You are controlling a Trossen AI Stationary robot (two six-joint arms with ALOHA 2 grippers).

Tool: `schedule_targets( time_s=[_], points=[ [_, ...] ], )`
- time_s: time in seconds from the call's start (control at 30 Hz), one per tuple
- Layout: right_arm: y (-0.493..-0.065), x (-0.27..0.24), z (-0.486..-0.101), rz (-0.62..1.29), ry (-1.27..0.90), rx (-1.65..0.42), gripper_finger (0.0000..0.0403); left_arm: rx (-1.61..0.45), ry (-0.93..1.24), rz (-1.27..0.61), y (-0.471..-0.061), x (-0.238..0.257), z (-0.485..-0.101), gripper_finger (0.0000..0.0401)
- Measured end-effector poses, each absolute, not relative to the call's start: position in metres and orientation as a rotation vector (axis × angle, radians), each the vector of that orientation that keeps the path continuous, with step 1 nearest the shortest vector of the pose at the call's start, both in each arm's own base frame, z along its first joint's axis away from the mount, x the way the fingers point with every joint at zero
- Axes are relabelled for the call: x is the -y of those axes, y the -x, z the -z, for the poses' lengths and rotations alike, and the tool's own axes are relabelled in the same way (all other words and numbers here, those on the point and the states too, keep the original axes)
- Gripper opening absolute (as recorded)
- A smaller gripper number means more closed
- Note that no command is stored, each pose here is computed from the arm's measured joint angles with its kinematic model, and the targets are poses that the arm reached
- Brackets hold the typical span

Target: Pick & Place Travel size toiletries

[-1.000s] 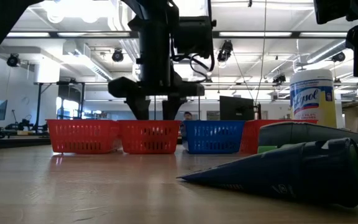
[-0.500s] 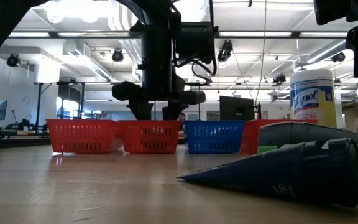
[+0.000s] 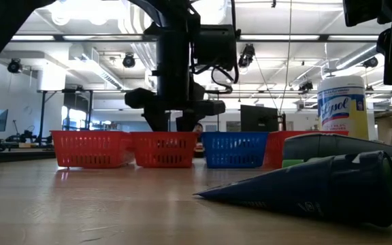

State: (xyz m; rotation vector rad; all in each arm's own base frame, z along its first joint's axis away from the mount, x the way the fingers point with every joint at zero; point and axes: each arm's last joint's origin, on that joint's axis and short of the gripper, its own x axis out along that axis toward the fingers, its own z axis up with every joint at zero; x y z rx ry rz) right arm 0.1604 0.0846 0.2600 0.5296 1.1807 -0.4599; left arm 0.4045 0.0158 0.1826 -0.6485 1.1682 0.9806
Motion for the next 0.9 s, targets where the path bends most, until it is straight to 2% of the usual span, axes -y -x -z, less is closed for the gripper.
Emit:
schedule_targets(
  time_s=[0.43, 0.67, 0.9],
  points=[
    [-0.16, -0.085, -0.26, 0.46, -0.529, -1.181, 0.0366, -1.093, 0.633, -0.973, -0.404, -0.017, -0.218, 0.0174],
    [-0.16, -0.085, -0.26, 0.46, -0.53, -1.18, 0.0366, -1.005, 0.631, -0.969, -0.405, -0.018, -0.242, 0.013],
    [-0.16, -0.085, -0.26, 0.46, -0.53, -1.18, 0.0366, -1.076, 0.642, -0.926, -0.403, -0.019, -0.236, 0.009]
  ],
)
